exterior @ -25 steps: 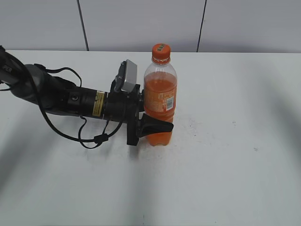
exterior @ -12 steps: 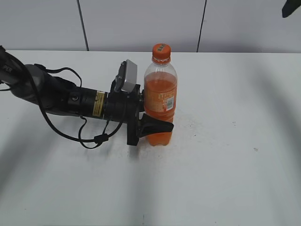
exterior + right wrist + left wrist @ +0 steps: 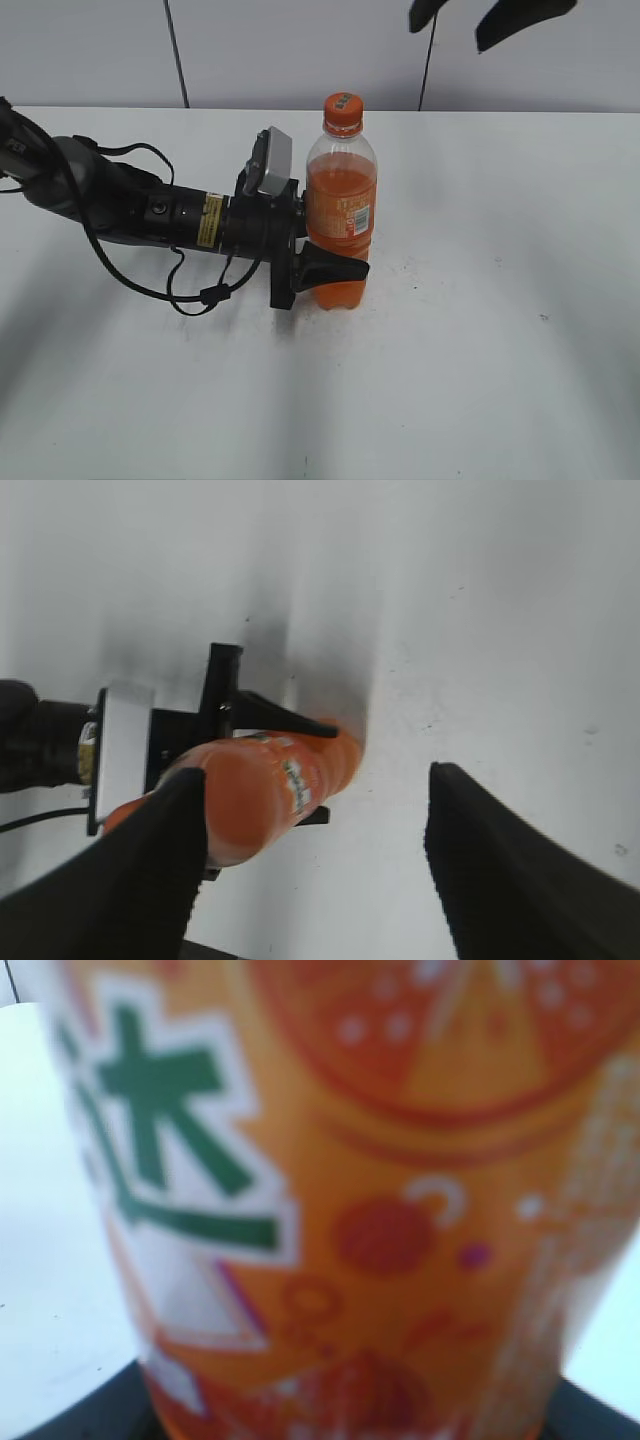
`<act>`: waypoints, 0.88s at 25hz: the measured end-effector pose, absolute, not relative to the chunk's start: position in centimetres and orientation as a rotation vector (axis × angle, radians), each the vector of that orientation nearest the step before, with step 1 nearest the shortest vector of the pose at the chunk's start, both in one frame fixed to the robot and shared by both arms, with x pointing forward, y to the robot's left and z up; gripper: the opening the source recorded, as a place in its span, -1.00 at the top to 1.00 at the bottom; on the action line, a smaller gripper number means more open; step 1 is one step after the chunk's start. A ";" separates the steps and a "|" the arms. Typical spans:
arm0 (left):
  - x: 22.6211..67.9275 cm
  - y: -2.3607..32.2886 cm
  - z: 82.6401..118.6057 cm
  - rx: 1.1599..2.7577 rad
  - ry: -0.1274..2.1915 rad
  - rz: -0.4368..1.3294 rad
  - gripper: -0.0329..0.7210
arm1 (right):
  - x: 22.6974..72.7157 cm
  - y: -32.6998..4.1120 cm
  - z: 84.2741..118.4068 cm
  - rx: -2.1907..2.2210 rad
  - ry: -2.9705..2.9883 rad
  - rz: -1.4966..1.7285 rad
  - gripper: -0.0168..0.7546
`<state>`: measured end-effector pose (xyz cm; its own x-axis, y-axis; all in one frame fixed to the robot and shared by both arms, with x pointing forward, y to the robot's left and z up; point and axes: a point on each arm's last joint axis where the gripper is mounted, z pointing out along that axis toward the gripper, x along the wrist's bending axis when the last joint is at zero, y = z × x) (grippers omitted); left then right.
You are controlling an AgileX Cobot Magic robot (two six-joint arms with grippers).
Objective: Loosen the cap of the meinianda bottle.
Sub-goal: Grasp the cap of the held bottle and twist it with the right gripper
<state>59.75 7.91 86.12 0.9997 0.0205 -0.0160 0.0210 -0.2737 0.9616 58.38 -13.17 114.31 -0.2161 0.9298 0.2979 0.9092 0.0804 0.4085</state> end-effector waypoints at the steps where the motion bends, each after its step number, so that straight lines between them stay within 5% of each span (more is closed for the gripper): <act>1: 59.7 7.9 86.1 1.848 0.030 0.000 -0.14 | 57.9 -12.3 114.3 1.932 2.292 0.805 -0.37; 22: 59.8 7.9 86.1 1.850 0.030 0.000 -0.14 | 55.4 -5.8 111.8 1.990 2.303 0.669 -0.37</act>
